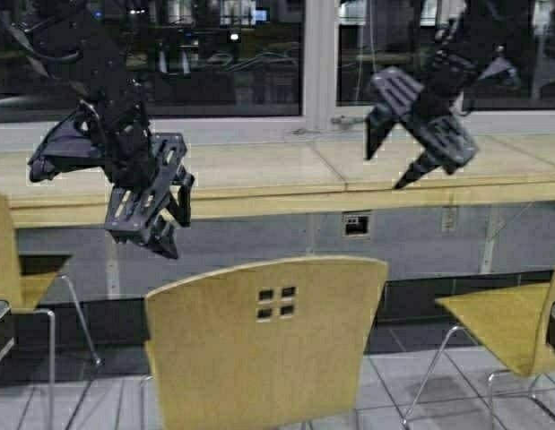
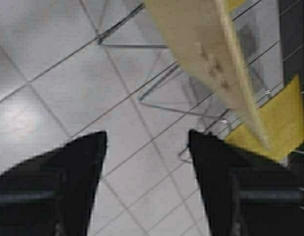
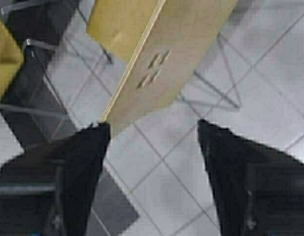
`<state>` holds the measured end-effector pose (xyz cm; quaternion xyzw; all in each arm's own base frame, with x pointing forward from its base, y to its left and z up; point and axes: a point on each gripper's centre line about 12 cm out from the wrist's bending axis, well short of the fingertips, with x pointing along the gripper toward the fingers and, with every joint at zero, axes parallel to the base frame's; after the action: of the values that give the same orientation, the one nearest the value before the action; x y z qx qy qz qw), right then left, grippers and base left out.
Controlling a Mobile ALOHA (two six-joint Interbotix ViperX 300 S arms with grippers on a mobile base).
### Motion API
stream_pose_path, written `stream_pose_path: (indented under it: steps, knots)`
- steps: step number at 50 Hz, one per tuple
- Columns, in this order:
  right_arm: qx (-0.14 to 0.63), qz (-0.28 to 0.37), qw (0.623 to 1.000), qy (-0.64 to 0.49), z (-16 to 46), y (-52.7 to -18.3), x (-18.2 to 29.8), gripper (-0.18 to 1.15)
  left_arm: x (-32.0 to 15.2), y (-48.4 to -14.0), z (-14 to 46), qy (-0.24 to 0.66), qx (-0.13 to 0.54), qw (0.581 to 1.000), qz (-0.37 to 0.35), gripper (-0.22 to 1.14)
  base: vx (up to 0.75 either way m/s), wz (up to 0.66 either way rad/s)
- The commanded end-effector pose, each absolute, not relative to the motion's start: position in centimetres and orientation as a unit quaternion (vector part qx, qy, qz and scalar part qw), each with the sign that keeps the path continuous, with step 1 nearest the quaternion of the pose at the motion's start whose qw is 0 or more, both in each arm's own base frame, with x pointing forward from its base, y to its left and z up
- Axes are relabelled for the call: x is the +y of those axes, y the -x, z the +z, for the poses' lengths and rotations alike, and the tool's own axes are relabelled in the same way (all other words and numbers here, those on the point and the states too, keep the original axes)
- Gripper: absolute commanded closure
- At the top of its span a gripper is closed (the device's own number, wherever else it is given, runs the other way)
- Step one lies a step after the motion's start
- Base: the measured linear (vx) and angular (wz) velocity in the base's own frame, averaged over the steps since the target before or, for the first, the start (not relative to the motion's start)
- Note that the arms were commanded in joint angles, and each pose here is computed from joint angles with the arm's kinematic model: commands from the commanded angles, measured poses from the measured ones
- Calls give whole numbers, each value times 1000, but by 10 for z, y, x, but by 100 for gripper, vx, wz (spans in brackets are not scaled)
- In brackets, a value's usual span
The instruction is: Push the chairs under the table
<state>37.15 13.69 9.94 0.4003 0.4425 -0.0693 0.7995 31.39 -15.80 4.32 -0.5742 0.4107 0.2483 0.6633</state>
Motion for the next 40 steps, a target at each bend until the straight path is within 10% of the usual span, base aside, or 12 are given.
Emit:
stream_pose_path:
  steps: [1, 40]
  knots:
    - [436, -70, 795, -415, 107, -375, 137, 6, -158, -314, 45, 589, 401, 653, 256, 4, 19, -8]
    - [486, -125, 752, -427, 39, -389, 145, 6, -174, -326, -10, 571, 438, 629, 293, 4, 13, 3]
